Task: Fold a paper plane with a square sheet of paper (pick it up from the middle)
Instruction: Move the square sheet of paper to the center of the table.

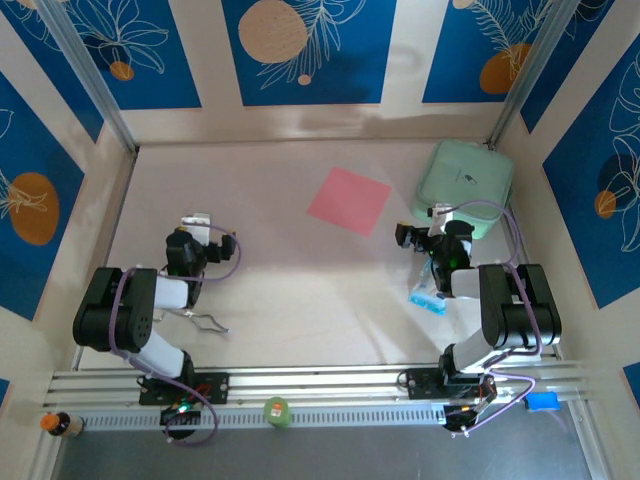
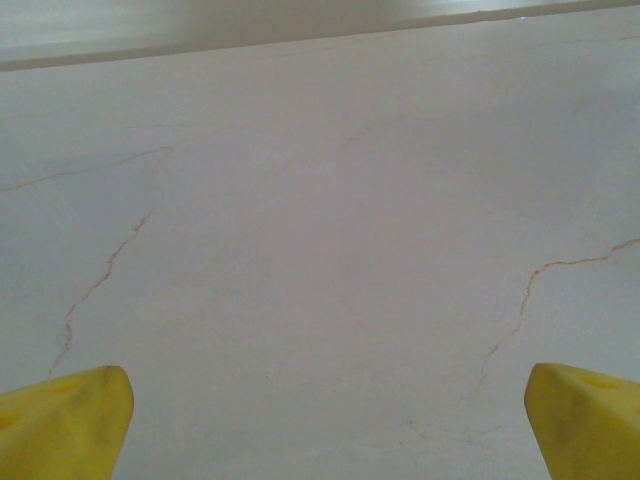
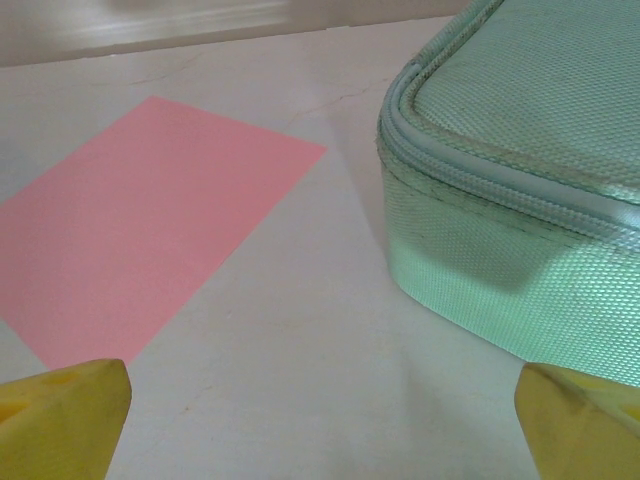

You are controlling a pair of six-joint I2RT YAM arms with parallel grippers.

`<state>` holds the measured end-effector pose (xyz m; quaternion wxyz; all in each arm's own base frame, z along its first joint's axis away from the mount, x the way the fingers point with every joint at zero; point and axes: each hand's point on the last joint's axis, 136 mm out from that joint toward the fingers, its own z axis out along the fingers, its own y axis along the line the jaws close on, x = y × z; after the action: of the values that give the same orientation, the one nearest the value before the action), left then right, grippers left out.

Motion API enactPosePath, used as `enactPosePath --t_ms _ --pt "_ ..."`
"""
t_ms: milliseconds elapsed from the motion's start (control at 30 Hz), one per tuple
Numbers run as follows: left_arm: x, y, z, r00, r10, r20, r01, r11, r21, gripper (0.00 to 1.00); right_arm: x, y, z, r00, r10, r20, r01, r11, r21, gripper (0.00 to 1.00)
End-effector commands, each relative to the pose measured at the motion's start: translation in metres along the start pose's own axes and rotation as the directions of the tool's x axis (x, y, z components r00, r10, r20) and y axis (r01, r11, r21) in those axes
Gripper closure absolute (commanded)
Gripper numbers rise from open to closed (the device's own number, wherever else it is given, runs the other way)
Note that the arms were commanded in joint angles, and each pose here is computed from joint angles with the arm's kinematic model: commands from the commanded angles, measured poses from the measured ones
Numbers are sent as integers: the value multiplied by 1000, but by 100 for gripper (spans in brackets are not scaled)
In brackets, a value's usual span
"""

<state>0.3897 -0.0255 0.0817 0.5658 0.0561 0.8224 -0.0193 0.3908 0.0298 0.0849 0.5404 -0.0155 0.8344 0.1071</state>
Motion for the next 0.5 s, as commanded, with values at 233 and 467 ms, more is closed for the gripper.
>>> enactPosePath --t_ms 233,467 --pt "-11 1 3 1000 -1 29 0 1000 13 0 -10 4 2 999 -25 24 25 1000 -9 1" --pt "-12 -1 -4 998 7 64 -8 1000 17 0 -11 9 1 998 -56 32 57 998 -11 1"
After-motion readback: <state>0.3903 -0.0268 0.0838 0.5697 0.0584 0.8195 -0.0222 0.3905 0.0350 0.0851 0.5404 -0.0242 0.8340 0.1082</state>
